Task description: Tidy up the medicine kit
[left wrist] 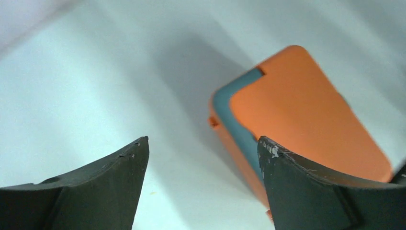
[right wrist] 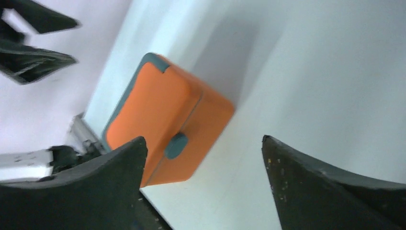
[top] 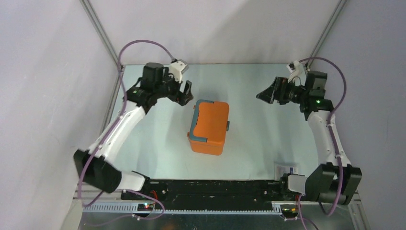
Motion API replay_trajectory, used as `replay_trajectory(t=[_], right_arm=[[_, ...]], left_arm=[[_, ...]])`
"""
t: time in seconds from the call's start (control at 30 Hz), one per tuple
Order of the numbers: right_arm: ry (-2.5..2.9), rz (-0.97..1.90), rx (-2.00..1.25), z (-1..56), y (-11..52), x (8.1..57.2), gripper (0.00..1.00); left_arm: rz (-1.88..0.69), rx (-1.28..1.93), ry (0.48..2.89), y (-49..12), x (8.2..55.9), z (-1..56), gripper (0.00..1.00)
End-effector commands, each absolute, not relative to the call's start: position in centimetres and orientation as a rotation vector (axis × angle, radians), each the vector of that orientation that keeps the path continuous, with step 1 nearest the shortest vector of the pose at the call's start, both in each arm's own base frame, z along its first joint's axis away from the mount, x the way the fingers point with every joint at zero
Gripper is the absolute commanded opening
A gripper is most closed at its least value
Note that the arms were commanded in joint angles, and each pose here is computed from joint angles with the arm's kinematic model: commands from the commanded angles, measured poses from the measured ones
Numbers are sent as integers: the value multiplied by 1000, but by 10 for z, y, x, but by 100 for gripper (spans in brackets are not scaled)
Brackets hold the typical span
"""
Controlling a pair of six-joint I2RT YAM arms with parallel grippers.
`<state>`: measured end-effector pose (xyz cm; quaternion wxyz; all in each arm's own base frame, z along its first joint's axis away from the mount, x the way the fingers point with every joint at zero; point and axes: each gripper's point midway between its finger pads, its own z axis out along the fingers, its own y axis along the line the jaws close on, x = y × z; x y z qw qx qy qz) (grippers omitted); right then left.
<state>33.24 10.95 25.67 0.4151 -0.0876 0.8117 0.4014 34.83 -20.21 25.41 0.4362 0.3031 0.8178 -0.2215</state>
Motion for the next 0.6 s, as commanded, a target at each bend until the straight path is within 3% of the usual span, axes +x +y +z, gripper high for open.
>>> replay_trajectory(t=[0.0, 0.13, 0.27, 0.4, 0.57], right_arm=[[2067, 656, -93, 281, 65, 336, 99], [1995, 360, 109, 306, 20, 336, 99], [1950, 183, 297, 314, -9, 327, 99], [2012, 119, 337, 295, -13, 319, 100], [2065, 184, 264, 273, 5, 312, 99]], left_arm=[[-59, 705, 1901, -127, 352, 305, 92], [78, 516, 1925, -81, 340, 309, 99], [26, 238, 1997, -52, 331, 290, 100], [-23, 2, 1970, -27, 330, 280, 100], [-73, 15, 1888, -29, 317, 297, 100]])
